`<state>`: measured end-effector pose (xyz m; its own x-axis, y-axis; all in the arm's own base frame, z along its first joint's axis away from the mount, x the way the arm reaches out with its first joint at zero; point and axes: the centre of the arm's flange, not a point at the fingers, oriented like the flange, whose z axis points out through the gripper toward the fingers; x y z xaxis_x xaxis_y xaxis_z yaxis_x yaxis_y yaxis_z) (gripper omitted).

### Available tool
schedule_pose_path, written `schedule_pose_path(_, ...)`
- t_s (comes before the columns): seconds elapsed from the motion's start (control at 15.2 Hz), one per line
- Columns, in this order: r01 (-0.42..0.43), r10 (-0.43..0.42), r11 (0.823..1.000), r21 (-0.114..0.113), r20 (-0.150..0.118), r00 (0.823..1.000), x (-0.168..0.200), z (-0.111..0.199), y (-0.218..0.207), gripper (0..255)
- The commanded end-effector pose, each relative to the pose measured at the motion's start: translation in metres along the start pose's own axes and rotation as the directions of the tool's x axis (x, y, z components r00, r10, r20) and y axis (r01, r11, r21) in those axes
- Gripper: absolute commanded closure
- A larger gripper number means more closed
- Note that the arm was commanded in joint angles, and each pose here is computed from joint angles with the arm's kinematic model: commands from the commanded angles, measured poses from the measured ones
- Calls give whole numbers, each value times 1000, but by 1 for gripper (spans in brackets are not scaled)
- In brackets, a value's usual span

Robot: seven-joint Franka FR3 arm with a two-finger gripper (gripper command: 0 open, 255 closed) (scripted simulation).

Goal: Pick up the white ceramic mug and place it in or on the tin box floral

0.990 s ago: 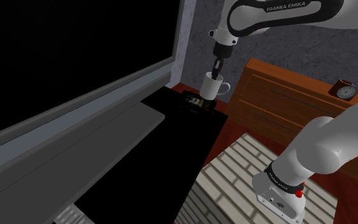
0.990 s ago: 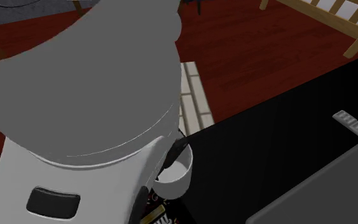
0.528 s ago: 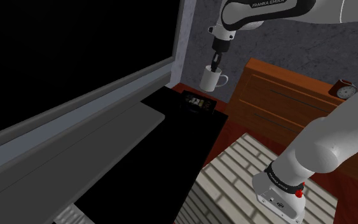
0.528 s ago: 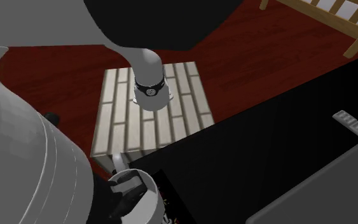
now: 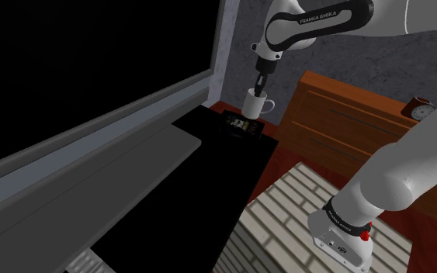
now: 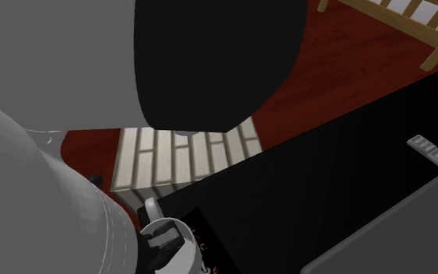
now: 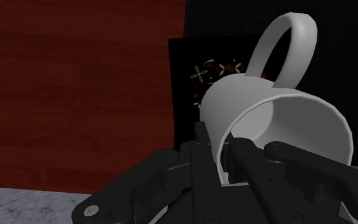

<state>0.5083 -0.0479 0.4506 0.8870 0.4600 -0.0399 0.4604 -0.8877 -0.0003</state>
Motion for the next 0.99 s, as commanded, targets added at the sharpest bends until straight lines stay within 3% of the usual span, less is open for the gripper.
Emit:
schedule_pose_path(0.0,0,0,1000,0,-1,1000,0,11,0,255)
schedule_pose_path(0.46,0,0,1000,0,-1,1000,2,49,0,255)
schedule_pose_path(0.92,0,0,1000,0,-1,1000,2,49,0,255)
